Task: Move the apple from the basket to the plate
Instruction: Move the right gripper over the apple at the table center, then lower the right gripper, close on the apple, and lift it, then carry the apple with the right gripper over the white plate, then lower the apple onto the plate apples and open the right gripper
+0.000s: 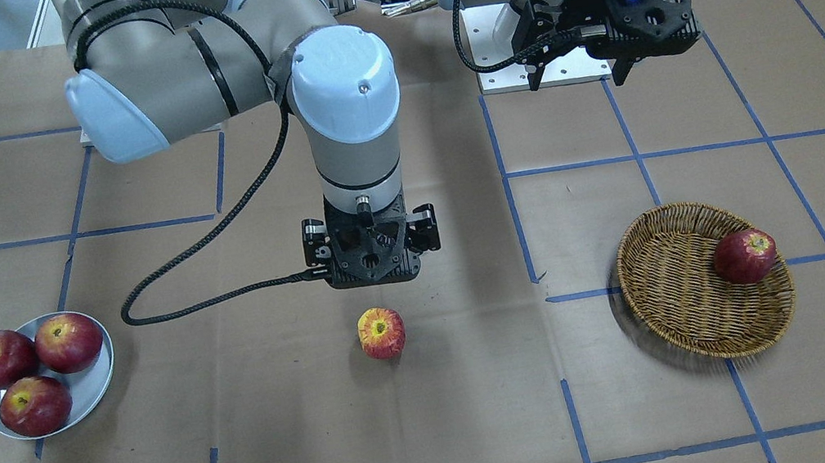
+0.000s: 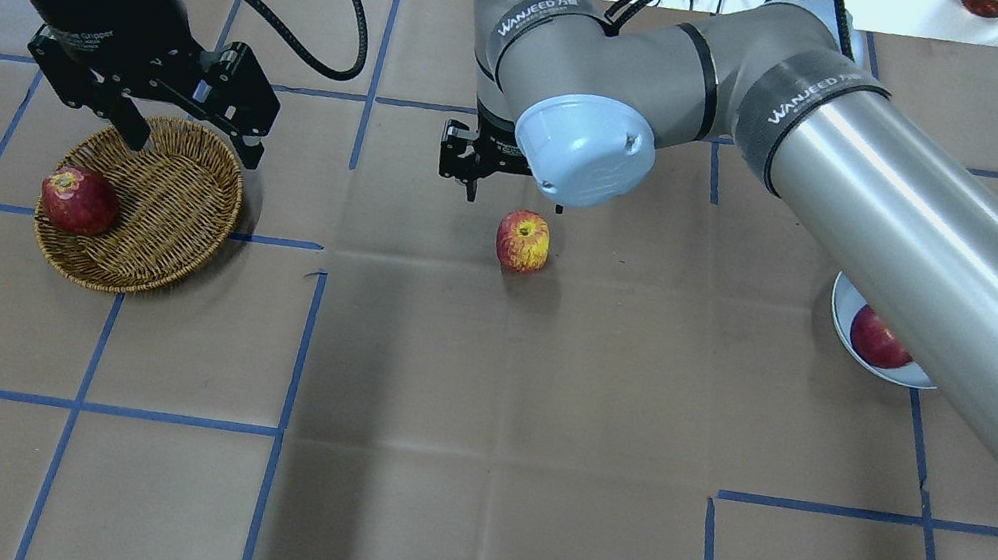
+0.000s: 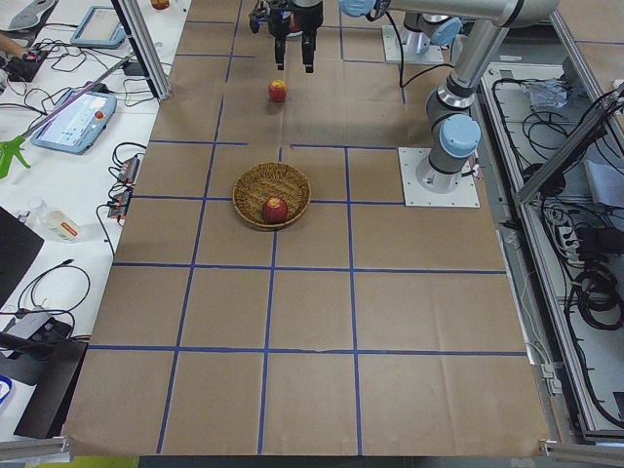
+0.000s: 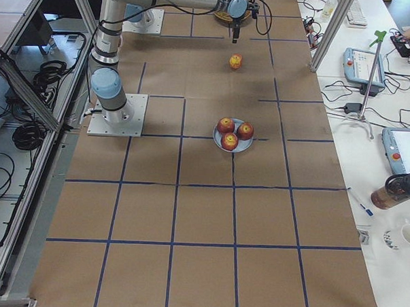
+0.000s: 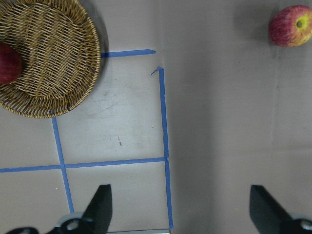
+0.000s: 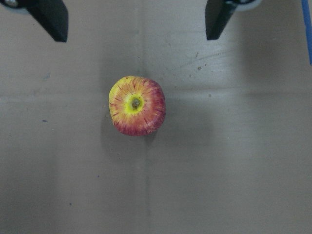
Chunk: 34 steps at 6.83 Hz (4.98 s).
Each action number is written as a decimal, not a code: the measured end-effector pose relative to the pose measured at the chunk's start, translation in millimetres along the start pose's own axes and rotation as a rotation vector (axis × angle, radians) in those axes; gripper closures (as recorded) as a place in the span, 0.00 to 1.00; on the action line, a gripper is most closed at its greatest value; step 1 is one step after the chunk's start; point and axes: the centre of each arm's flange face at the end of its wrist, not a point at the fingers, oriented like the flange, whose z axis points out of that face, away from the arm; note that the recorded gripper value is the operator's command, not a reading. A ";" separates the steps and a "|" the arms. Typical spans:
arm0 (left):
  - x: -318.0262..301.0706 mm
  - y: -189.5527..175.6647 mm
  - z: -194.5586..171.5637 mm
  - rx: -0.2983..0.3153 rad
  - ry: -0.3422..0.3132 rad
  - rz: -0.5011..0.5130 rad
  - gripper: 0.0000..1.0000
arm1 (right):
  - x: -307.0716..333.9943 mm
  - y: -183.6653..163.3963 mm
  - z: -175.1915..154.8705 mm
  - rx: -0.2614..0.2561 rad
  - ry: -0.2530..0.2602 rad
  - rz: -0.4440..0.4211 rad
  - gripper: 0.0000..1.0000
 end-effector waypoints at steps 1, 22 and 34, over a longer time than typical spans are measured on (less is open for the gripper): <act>-0.3 -2.8 2.6 -0.006 0.001 -0.001 0.01 | 0.7 -6.1 23.8 0.010 0.019 0.000 0.00; -0.8 -8.0 12.7 -0.033 0.004 -0.015 0.01 | 420.4 -27.8 -32.7 0.001 0.071 -0.227 0.45; -0.9 -5.9 14.7 -0.043 0.004 -0.014 0.01 | 475.9 -18.3 63.6 -0.003 0.016 -0.255 0.18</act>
